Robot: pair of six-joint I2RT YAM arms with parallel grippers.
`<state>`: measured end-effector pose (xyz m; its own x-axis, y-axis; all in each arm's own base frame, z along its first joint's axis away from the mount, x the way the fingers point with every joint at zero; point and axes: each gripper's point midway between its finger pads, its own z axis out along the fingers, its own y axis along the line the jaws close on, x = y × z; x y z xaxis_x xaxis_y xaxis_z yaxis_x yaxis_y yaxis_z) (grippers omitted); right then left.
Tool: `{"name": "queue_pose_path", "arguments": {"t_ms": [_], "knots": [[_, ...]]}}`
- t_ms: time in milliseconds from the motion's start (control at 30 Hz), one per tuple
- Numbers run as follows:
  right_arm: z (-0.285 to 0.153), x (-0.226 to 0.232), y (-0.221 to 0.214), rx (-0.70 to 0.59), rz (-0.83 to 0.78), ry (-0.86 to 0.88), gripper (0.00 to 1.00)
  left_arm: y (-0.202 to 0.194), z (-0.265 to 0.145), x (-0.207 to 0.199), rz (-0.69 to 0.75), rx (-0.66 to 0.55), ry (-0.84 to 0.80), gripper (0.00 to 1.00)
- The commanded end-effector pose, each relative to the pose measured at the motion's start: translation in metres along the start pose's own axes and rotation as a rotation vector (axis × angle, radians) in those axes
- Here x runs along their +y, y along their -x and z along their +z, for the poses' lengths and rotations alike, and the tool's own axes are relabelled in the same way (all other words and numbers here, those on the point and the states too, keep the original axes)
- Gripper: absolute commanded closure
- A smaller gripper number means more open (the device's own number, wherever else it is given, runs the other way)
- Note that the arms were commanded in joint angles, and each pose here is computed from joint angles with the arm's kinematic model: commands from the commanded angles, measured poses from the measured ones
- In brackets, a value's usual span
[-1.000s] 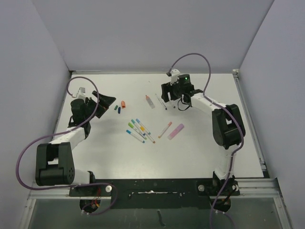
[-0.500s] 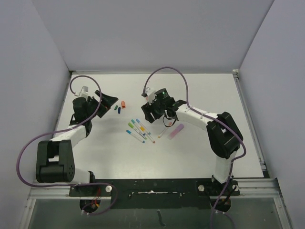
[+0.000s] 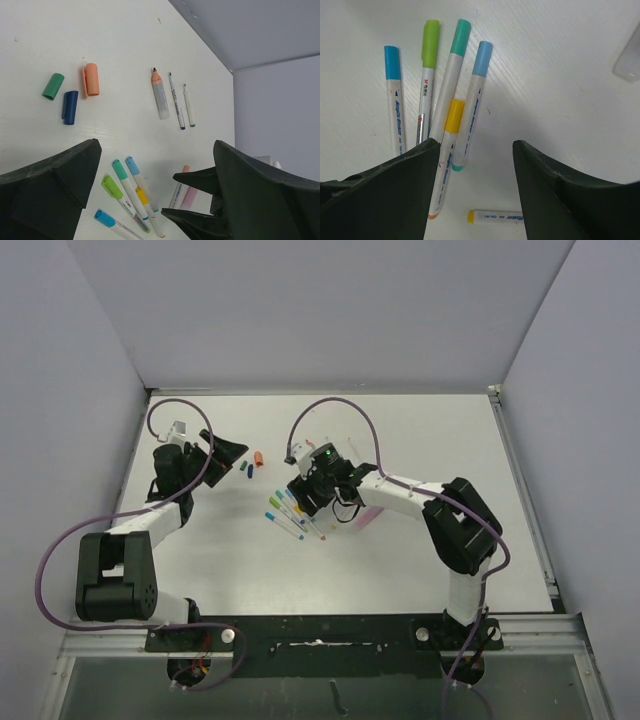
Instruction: Open the pen caps
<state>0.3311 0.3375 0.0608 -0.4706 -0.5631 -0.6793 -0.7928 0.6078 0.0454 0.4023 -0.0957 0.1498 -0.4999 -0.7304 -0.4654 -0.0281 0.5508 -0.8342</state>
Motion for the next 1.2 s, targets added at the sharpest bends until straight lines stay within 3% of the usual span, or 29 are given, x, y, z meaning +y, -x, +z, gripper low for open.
{"name": "queue_pose_path", "arguments": {"t_ms": [0,833,1167], "knots": [[0.006,-0.001,0.007,-0.025,-0.025,-0.029,0.40,0.005,0.003,-0.011,0.016,-0.016,-0.049,0.02],[0.030,-0.007,-0.010,0.021,-0.035,-0.061,0.44,0.003,0.003,-0.008,0.007,-0.014,-0.046,0.02],[0.036,-0.004,-0.022,0.065,-0.038,-0.045,0.68,0.003,0.001,-0.008,0.004,-0.015,-0.034,0.02]]}}
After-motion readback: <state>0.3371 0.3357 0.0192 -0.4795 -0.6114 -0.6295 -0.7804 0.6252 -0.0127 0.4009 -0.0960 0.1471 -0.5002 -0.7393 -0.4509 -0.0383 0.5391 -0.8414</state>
